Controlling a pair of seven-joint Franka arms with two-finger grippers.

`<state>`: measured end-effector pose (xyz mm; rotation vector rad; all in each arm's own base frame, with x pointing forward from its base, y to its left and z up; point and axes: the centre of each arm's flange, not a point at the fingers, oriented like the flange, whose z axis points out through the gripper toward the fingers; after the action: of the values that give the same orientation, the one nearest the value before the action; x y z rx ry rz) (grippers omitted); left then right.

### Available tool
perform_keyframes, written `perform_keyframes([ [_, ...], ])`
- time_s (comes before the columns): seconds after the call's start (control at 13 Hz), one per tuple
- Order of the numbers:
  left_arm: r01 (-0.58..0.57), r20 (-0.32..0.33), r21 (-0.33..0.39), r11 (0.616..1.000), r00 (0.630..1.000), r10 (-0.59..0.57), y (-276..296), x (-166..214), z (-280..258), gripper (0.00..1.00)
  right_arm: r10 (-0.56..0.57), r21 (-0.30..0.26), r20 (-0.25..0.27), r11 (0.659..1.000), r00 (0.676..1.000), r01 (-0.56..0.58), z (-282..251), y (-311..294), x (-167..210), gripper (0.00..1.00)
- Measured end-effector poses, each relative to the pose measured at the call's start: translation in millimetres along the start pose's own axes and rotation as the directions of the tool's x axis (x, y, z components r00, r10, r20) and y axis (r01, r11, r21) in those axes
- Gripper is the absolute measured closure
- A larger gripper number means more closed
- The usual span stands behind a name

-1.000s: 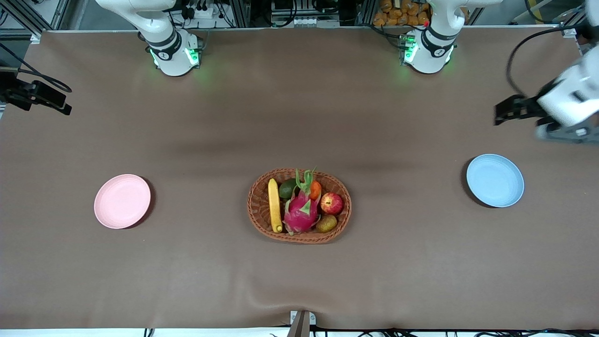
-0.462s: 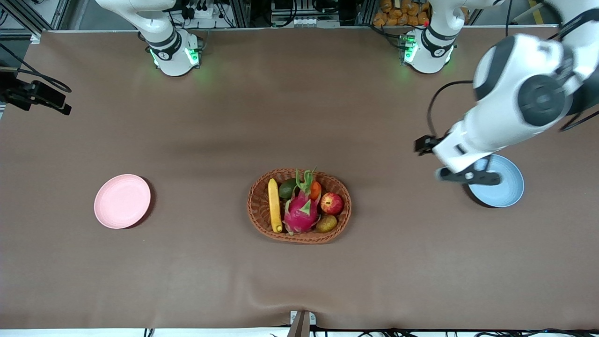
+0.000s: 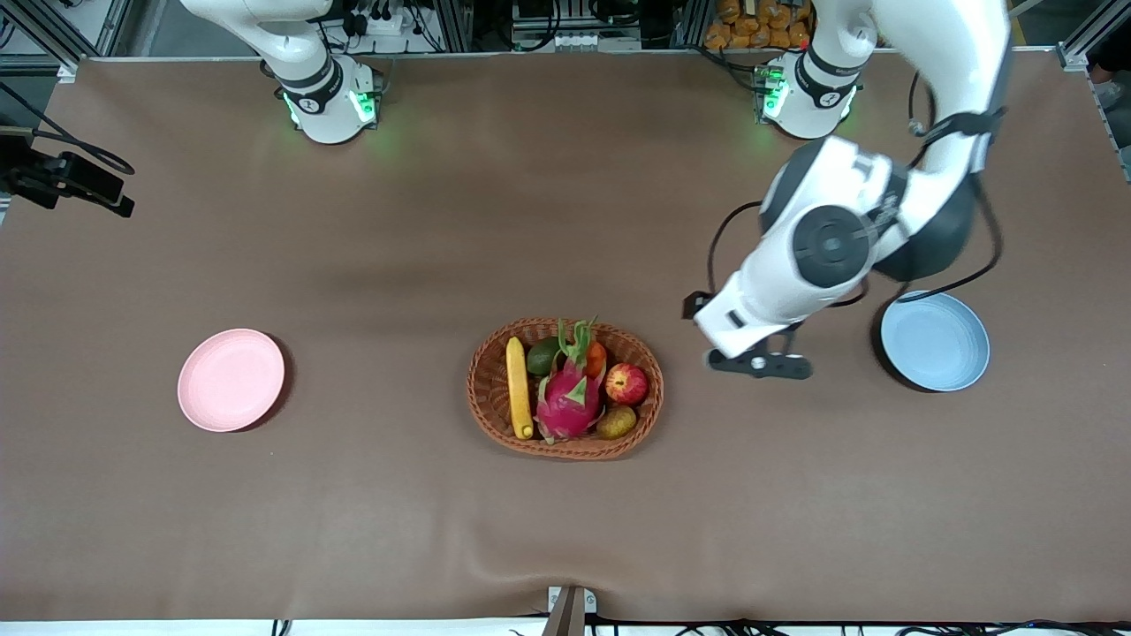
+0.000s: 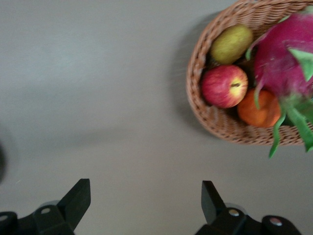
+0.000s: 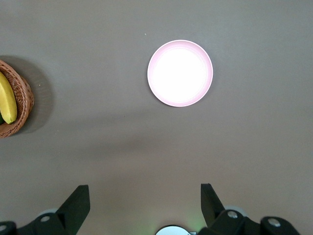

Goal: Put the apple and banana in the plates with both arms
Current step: 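Move the left gripper over the blue plate toward the fruit basket, then lower the left gripper onto the red apple while the right gripper approaches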

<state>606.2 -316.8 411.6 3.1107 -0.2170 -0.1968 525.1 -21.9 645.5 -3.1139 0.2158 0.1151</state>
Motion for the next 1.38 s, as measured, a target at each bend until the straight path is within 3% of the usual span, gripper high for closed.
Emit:
perform_keyframes([
  [0.54, -0.076, -0.087, -0.050, 0.996, 0.994, 0.072, 64, 26, 100, 0.00, 0.000, 0.000, -0.002, 1.000, 1.000, 0.000, 0, 0, 0, 0.00],
  [0.85, -0.115, -0.119, -0.061, 0.992, 0.987, 0.107, 92, 24, 128, 0.00, 0.000, 0.000, -0.002, 1.000, 1.000, 0.000, 0, 0, 0, 0.00],
  [1.38, -0.235, -0.191, 0.078, 0.969, 0.950, 0.246, 110, 24, 155, 0.00, 0.003, 0.001, -0.002, 1.000, 1.000, -0.003, 0, 2, 0, 0.00],
])
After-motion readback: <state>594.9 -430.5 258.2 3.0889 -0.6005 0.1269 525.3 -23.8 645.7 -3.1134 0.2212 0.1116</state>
